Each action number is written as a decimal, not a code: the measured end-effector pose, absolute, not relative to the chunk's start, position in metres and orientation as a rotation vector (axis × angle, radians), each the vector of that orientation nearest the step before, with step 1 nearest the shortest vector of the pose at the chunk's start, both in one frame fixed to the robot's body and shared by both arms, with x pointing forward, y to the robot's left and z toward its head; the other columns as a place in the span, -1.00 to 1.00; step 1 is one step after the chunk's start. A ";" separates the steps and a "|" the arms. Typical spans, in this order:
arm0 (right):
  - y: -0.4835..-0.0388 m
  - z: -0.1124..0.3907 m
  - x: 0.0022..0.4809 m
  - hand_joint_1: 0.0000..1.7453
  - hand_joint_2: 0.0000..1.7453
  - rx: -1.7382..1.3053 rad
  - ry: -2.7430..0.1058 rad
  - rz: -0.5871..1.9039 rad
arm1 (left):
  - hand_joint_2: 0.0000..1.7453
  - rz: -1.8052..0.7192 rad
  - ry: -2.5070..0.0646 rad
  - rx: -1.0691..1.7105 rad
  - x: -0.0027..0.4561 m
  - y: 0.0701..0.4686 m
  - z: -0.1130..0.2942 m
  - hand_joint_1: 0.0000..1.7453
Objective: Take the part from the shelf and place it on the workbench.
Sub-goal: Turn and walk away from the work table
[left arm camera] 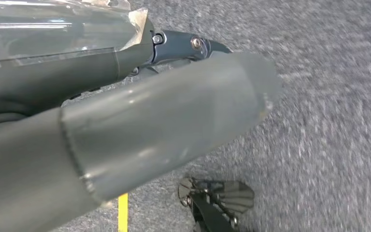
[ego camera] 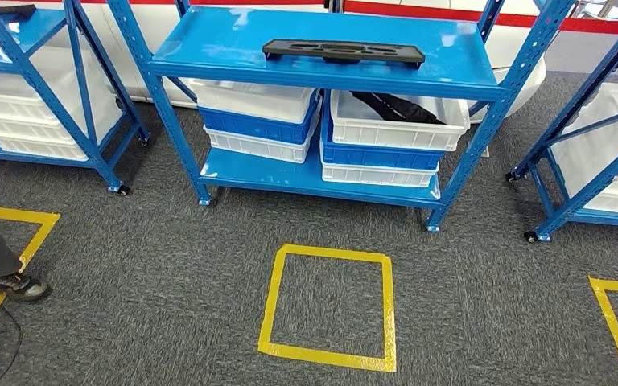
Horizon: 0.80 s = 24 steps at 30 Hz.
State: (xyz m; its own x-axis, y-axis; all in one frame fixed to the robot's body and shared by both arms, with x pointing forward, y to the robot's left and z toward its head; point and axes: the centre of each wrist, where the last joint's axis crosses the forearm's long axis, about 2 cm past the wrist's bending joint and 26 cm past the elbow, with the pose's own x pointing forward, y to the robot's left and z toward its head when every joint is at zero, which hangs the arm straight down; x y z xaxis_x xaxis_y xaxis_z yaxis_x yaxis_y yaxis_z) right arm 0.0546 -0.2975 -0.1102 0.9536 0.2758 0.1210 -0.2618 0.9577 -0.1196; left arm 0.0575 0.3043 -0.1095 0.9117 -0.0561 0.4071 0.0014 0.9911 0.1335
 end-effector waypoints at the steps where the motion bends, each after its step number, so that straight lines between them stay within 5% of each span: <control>1: -0.298 -0.110 0.055 -1.00 -1.00 -0.104 -0.138 0.273 | -1.00 -0.031 -0.425 0.133 0.058 0.305 -0.109 -1.00; 24: -0.305 -0.110 0.052 -1.00 -1.00 -0.109 -0.135 0.289 | -1.00 -0.021 -0.423 0.139 0.057 0.307 -0.110 -1.00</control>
